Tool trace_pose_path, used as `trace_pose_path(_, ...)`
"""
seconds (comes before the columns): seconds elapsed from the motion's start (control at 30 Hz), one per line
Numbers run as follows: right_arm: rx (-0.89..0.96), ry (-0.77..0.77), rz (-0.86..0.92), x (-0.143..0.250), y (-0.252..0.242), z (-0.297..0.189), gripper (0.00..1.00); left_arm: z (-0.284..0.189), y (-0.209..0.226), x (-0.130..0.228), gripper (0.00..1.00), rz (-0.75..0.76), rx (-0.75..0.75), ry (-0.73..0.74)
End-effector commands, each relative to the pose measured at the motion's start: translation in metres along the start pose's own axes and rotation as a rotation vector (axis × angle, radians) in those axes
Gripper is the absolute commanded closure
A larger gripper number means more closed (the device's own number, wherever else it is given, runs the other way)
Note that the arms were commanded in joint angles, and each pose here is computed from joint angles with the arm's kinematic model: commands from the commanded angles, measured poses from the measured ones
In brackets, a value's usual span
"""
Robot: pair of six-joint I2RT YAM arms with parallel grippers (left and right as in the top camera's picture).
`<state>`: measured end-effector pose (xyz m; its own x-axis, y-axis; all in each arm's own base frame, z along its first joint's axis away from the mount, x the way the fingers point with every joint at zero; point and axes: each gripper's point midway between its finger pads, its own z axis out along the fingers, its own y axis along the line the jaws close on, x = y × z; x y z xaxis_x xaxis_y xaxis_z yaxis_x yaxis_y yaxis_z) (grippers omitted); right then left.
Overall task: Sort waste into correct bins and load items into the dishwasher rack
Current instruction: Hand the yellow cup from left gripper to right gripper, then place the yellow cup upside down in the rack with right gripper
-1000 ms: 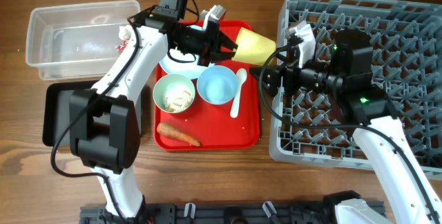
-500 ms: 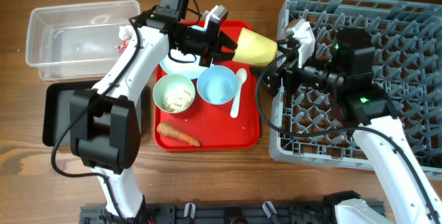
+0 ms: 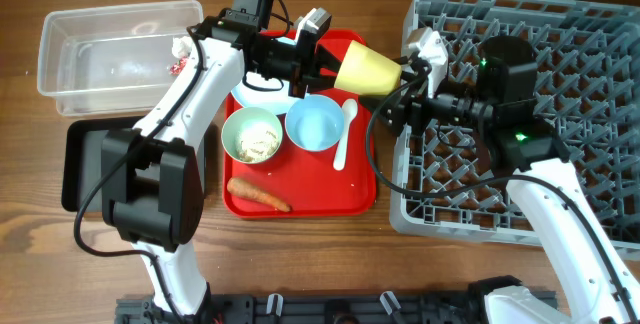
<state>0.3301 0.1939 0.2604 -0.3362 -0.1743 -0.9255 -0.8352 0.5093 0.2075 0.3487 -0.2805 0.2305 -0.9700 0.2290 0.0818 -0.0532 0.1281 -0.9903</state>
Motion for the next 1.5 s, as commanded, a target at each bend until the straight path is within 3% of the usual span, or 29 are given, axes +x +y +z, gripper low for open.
trace_pose_path(0.0, -0.024, -0.023, -0.049, -0.010, 0.005, 0.002, 0.22, 0.001, -0.008, 0.002, 0.96, 0.044, -0.005, -0.002)
trace_pose_path(0.27, -0.023, -0.036, -0.062, -0.014, 0.005, 0.001, 0.42, 0.001, -0.008, 0.001, 0.96, 0.045, -0.006, -0.002)
trace_pose_path(0.33, -0.023, -0.035, -0.059, -0.013, 0.005, 0.001, 0.43, 0.001, -0.006, 0.001, 0.94, 0.045, -0.014, -0.006)
trace_pose_path(0.37, -0.023, -0.032, -0.056, -0.013, 0.005, 0.001, 0.43, 0.001, -0.001, -0.002, 0.77, 0.045, -0.044, -0.022)
trace_pose_path(0.43, -0.016, -0.016, -0.038, -0.008, 0.004, 0.002, 0.46, -0.002, 0.020, -0.014, 0.59, 0.044, -0.172, -0.087)
trace_pose_path(0.6, 0.219, 0.098, 0.075, 0.020, -0.034, -0.003, 0.51, -0.034, 0.084, -0.043, 0.41, 0.017, -0.575, -0.282)
trace_pose_path(0.7, 0.411, 0.183, 0.138, 0.042, -0.062, -0.017, 0.52, -0.077, 0.122, -0.043, 0.35, -0.070, -0.833, -0.378)
trace_pose_path(0.87, 0.695, 0.243, 0.358, 0.063, -0.087, -0.076, 0.57, -0.160, 0.141, -0.024, 0.34, -0.224, -1.047, -0.507)
trace_pose_path(1.0, 0.924, 0.278, 0.621, 0.087, -0.109, -0.163, 0.59, -0.215, 0.088, -0.012, 0.34, -0.162, -1.049, -0.692)
trace_pose_path(1.13, 1.118, 0.221, 0.758, 0.091, -0.128, -0.236, 0.61, -0.214, 0.068, -0.004, 0.33, -0.125, -1.041, -0.716)
trace_pose_path(1.23, 1.338, 0.232, 0.897, 0.122, -0.138, -0.298, 0.61, -0.213, 0.071, 0.002, 0.33, -0.149, -1.046, -0.697)
trace_pose_path(1.47, 1.474, 0.318, 1.170, 0.178, -0.131, -0.336, 0.60, -0.212, 0.072, 0.004, 0.33, -0.158, -1.048, -0.690)
